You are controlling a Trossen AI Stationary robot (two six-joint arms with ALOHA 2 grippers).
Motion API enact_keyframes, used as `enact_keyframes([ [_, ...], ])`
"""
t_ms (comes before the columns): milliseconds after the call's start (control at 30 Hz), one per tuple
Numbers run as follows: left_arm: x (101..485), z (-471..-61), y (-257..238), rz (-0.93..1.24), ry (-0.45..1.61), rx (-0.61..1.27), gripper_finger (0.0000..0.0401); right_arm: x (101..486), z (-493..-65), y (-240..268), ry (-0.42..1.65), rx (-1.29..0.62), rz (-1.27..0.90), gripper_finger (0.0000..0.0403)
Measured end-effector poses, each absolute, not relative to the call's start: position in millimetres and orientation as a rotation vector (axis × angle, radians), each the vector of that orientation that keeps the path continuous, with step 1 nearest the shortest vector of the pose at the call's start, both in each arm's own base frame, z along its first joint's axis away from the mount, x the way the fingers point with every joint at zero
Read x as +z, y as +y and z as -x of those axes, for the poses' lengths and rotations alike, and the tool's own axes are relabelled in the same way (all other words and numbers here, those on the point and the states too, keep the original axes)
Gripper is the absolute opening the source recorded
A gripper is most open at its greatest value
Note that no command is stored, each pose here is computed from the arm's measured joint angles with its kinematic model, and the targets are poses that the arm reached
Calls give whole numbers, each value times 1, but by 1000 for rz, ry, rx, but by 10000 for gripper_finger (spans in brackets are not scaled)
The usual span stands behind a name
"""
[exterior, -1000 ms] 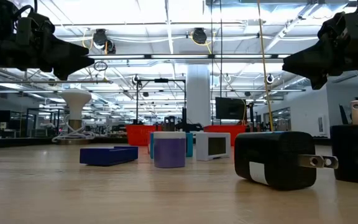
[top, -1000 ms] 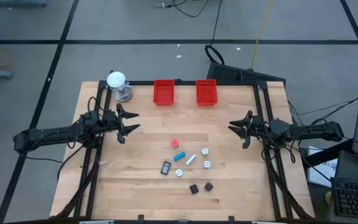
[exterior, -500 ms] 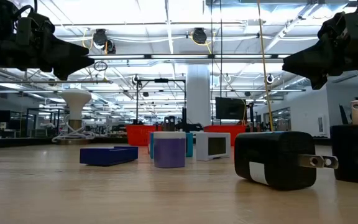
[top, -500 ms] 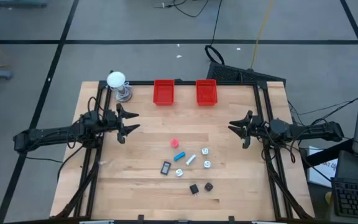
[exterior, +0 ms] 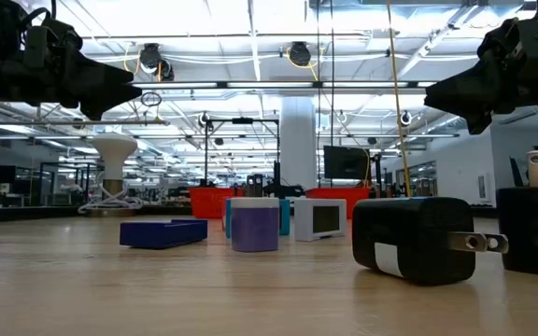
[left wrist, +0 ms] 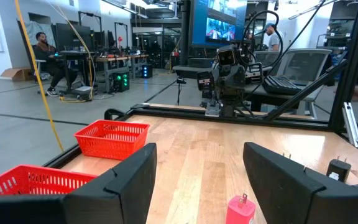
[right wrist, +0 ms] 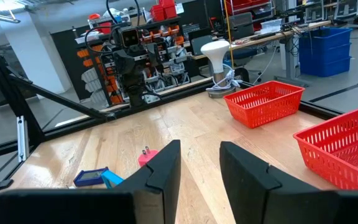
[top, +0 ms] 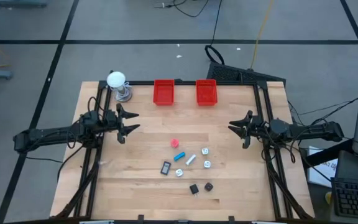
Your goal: Pick & Place Office items
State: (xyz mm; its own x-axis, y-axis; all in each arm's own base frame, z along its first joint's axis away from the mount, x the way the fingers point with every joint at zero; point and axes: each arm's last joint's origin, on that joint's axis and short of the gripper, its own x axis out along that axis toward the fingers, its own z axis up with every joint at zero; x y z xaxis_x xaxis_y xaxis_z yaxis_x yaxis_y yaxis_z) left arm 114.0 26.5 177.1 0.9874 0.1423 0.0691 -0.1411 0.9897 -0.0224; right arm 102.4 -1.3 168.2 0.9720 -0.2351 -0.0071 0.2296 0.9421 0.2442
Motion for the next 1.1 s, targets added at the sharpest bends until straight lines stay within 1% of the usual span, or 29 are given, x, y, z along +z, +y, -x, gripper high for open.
enact_keyframes([
  [1100,177,-114,26,17,-71,142,244,169,-102,-1,-31,-236,-250,102],
])
